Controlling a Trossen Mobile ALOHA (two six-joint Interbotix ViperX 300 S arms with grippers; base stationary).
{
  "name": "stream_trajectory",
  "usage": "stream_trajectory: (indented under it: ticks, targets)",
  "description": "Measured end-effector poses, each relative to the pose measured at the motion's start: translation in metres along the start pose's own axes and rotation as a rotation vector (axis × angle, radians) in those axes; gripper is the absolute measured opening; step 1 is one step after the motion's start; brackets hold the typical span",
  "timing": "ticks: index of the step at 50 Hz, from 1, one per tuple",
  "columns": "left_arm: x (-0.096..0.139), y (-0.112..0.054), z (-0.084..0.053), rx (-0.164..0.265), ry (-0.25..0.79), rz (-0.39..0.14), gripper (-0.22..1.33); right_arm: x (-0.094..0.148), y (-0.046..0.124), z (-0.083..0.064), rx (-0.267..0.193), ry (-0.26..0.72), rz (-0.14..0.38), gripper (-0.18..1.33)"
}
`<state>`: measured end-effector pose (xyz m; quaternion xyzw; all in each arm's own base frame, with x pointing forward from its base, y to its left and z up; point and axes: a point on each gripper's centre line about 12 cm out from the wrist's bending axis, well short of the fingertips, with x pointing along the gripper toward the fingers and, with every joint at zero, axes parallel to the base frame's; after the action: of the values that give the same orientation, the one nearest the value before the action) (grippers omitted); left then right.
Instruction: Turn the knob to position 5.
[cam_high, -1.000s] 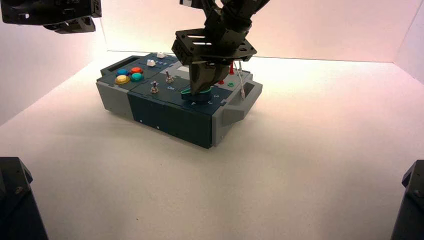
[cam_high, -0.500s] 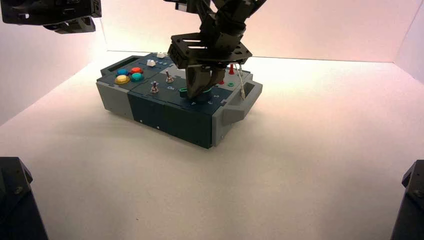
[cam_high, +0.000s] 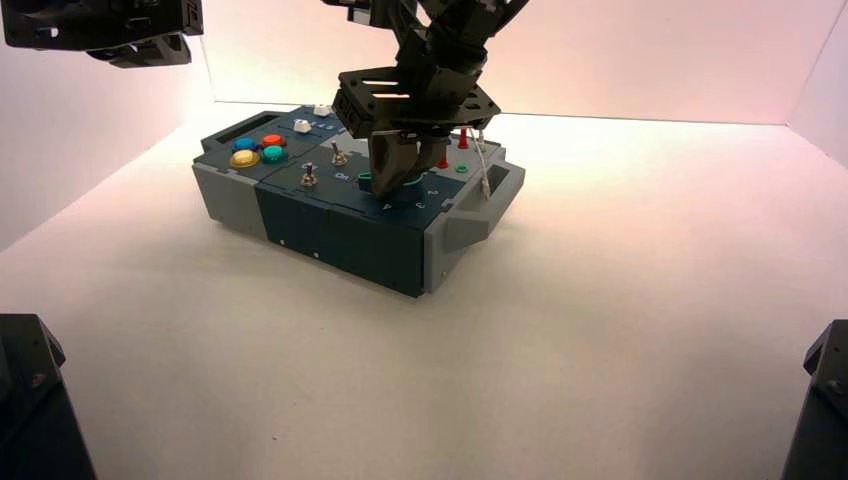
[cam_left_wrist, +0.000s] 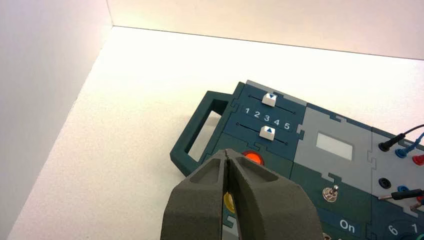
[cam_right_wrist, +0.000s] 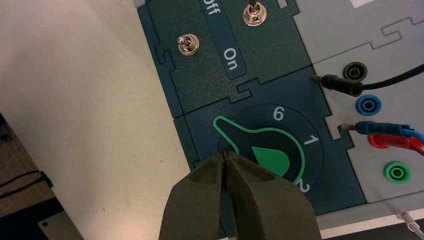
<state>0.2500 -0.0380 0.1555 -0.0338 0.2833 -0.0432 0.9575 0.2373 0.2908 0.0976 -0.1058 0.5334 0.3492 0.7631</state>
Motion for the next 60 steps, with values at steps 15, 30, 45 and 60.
stream_trajectory:
  ticks: [15, 30, 45, 60]
  targets:
    - [0.0, 0.0, 0.0, 0.0, 0.0, 0.0, -0.16, -0.0005, 0.0004, 0.0018, -0.002, -0.004, 0.0, -0.14]
    - [0.0, 0.0, 0.0, 0.0, 0.0, 0.0, -0.16, -0.0016, 0.0014, 0.006, -0.004, -0.015, 0.002, -0.14]
    - [0.0, 0.0, 0.0, 0.0, 0.0, 0.0, -0.16, -0.0011, 0.0012, 0.0057, -0.005, -0.013, 0.002, -0.14]
    - [0.0, 0.0, 0.0, 0.0, 0.0, 0.0, -0.16, -0.001, 0.0015, 0.0072, -0.004, -0.016, 0.003, -0.14]
